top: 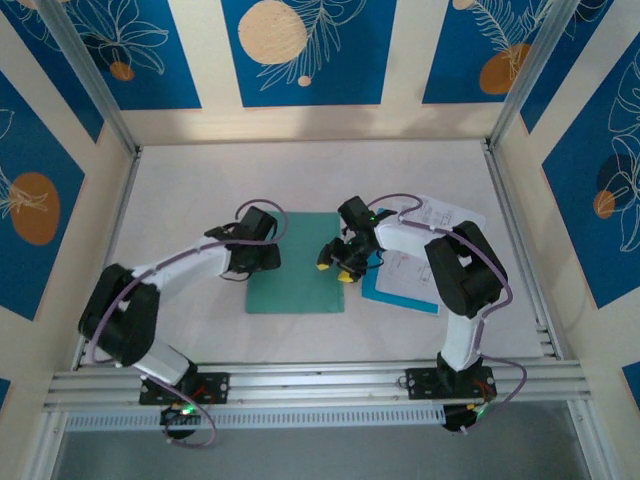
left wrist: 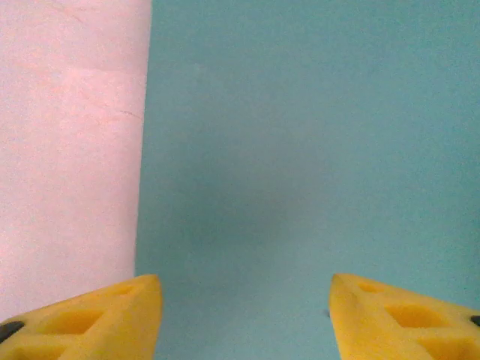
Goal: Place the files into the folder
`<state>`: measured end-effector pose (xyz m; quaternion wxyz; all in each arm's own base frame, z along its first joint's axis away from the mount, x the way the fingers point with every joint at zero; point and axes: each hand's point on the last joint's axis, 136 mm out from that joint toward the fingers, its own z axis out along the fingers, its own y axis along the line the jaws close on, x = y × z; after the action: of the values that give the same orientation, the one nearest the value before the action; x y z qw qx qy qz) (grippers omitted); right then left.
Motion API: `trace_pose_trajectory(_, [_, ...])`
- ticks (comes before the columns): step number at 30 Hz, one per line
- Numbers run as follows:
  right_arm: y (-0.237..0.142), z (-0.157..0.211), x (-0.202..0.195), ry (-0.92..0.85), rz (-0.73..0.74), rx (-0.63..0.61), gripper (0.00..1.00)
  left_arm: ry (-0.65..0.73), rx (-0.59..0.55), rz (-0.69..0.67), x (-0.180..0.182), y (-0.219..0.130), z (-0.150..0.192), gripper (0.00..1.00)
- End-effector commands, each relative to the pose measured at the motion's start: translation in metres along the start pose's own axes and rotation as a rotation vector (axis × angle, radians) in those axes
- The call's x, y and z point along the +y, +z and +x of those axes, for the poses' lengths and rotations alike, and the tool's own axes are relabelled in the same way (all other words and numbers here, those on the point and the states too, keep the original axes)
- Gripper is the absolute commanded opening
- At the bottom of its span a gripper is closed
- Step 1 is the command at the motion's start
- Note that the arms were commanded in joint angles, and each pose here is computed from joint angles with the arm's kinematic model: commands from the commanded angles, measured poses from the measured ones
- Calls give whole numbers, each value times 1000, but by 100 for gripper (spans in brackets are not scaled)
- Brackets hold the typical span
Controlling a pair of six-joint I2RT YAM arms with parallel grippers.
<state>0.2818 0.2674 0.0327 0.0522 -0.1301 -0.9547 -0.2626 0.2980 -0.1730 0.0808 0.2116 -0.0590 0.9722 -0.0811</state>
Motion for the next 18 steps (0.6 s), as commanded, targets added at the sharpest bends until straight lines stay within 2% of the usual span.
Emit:
trace_pose_trajectory(1, [-11, 7, 13, -25, -41, 13, 61, -108, -15, 47, -1, -38, 17, 62])
trace_pose_trajectory(4, [-5, 10, 9, -7, -36, 32, 61, -256, 15, 136, -11, -43, 53, 63])
trace_pose_trajectory(8, [1, 12, 0, 11, -15, 37, 61, -464, 11, 183, -10, -41, 86, 65])
trace_pose_trajectory(12, [5, 14, -7, 23, -1, 44, 61, -649, 6, 243, -11, -34, 104, 65])
trace_pose_trajectory(18, [6, 13, -8, 21, 4, 41, 62, -802, -41, 260, -9, -28, 112, 68])
